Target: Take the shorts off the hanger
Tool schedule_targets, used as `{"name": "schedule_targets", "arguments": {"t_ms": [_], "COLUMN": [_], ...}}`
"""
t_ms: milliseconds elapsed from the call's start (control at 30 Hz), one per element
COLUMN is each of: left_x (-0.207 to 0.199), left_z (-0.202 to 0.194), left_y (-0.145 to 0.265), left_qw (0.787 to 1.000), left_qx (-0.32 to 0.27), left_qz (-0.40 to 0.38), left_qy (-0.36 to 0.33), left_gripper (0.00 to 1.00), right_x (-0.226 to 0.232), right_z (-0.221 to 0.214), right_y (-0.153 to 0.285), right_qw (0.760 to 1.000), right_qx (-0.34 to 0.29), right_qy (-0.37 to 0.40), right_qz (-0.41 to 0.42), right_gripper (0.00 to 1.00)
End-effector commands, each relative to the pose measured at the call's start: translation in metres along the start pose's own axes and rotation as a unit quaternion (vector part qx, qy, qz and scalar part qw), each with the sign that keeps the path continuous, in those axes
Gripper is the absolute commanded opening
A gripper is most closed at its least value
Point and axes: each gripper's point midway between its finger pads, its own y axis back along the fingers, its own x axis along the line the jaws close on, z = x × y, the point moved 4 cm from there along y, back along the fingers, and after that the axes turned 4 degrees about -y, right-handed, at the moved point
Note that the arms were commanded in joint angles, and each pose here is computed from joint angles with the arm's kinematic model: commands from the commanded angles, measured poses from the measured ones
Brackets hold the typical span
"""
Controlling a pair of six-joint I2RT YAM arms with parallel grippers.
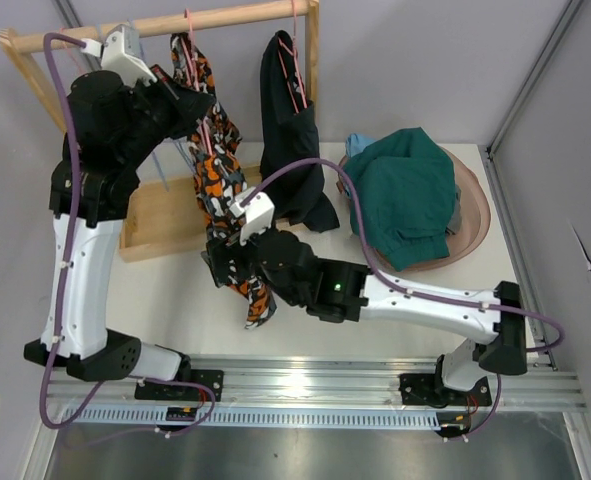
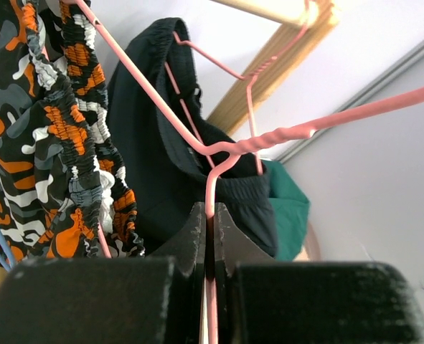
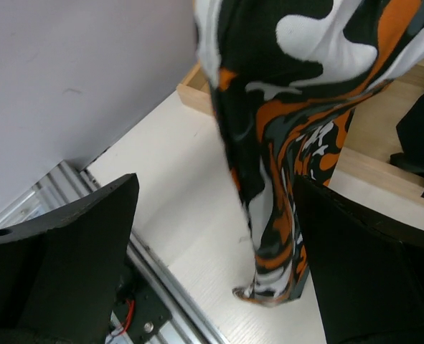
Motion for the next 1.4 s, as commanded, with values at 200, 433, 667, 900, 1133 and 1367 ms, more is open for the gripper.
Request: {"name": "schedule_targets", "arguments": {"t_ms": [200, 433, 667, 900, 1133, 1367], "left_x": [-0.019, 0.002, 0.016, 0.0, 0.001, 0.035], "left_z": [0.034, 0.054, 0.06, 0.025, -0.019, -0.032], "left_y": [0.054, 0.051, 0.043, 0.083, 0.143, 0.161], "left_qw": [0.997, 0.995, 0.995, 0.998, 0.999, 0.997], "left_qx": [-0.065, -0.093, -0.091, -0.045, -0.008, -0.03], "left_qz": [-0.04, 0.015, 0.029, -0.03, -0.044, 0.052], "left_qy": [-0.005, -0.039, -0.037, -0.01, -0.016, -0.049], "left_gripper": [0.0, 0.0, 0.0, 0.0, 0.01, 0.0], "right_x": [0.021, 0.058, 0.079, 0.046, -0.044, -0.038], "right_z": [-0.018, -0.096, -0.145, -0.083, 0.073, 0.147], "right_y": [-0.003, 0.073, 0.086, 0.009, -0.046, 0.012], "right_qw": [0.998, 0.998, 0.997, 0.994, 0.983, 0.973], "right_qx": [-0.05, -0.025, -0.001, -0.036, -0.106, -0.173], "right_qy": [-0.029, -0.049, -0.042, -0.022, 0.0, -0.048], "right_qz": [-0.02, -0.035, -0.07, -0.097, -0.15, -0.147], "right_gripper": [0.0, 0.0, 0.0, 0.0, 0.0, 0.0]}}
